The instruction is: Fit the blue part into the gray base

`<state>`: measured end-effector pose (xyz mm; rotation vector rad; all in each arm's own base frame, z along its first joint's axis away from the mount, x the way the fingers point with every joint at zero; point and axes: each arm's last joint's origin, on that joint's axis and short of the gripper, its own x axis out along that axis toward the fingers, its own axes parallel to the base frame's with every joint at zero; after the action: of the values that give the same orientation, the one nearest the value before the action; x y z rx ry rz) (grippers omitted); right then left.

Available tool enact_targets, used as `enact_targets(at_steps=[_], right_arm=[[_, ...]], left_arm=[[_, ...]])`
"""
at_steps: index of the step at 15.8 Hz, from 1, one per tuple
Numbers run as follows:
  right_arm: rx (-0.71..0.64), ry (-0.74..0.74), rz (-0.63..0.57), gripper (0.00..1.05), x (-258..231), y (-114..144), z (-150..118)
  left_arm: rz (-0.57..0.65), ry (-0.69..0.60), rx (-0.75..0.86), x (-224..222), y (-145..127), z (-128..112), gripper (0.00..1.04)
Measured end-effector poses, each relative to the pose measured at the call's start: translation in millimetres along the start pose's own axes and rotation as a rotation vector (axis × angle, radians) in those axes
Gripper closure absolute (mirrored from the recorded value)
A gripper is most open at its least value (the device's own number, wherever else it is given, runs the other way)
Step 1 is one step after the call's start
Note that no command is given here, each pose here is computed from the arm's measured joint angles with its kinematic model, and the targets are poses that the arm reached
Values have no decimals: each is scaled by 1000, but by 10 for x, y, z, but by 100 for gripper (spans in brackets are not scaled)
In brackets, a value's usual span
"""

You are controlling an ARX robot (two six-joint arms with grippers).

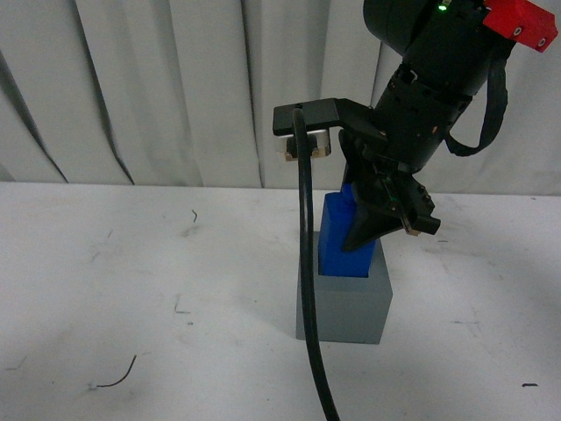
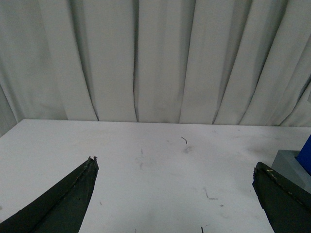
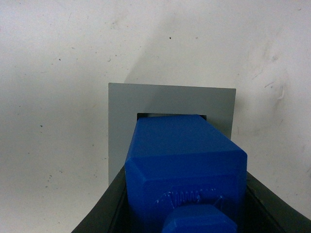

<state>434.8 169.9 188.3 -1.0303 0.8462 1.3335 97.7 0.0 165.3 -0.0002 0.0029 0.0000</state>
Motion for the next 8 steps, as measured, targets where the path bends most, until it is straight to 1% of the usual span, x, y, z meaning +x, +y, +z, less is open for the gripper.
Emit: enact_targets(at_steps=[8], right_arm=[[0,-1,-3,58,6,-2,-3]], left_arm=[[0,0,0,0,0,0,7]])
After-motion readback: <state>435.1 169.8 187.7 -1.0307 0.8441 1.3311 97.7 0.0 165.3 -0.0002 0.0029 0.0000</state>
